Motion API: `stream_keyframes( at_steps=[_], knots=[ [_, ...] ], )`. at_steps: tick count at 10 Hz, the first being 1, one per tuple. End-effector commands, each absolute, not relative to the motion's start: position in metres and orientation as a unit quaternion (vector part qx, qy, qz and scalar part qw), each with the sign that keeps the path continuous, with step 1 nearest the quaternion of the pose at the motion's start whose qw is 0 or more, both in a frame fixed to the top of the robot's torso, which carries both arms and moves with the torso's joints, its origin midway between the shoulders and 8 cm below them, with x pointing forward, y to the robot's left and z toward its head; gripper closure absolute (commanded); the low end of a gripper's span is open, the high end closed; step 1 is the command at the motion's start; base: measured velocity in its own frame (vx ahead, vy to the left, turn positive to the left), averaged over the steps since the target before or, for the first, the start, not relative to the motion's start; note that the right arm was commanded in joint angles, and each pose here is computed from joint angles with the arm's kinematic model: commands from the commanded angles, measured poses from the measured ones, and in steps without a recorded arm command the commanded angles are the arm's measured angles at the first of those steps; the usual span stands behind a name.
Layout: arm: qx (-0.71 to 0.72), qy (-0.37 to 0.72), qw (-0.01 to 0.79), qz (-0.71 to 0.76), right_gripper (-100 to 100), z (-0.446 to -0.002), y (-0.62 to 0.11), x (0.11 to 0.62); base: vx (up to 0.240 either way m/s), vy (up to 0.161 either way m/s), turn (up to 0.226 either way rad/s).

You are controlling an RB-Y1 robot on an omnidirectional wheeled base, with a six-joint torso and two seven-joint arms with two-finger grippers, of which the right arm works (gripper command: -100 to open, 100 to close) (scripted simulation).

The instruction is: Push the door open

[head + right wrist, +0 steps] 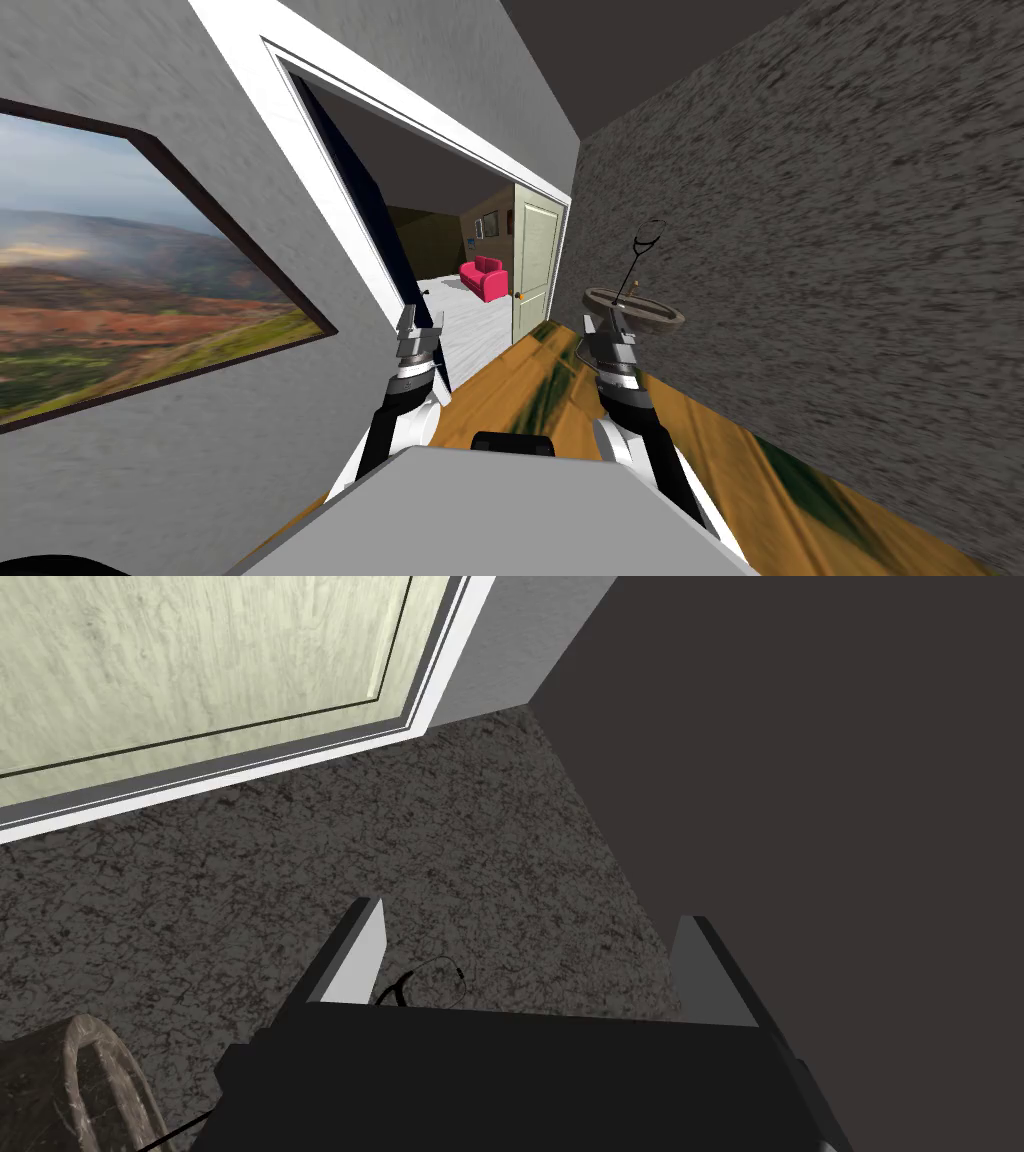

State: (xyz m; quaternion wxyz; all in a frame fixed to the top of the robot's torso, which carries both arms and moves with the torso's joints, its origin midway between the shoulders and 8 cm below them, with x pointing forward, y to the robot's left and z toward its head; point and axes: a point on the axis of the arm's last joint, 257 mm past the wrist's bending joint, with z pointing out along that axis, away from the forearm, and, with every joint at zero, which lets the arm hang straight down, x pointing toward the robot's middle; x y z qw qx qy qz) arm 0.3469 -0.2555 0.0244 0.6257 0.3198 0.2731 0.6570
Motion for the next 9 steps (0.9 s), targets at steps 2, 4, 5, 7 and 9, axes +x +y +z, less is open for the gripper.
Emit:
stream_keyframes(
  at_steps=[2,4,5,7,9],
  knots=[
    [0.314,0.293,0.636,0.641,-100,0.010,-0.251,0.356,0.106,-0.020,0.033],
    [0.310,0.306,0.643,0.630,-100,0.000,-0.249,0.363,0.071,-0.018,0.019],
    [0.308,0.312,0.646,0.625,-100,-0.004,-0.247,0.366,0.082,-0.029,0.028],
    [0.304,0.324,0.652,0.614,-100,-0.014,-0.244,0.371,0.070,-0.016,0.023],
    [0.299,0.337,0.658,0.603,-100,-0.023,-0.242,0.377,0.069,-0.014,0.021]
  ],
)
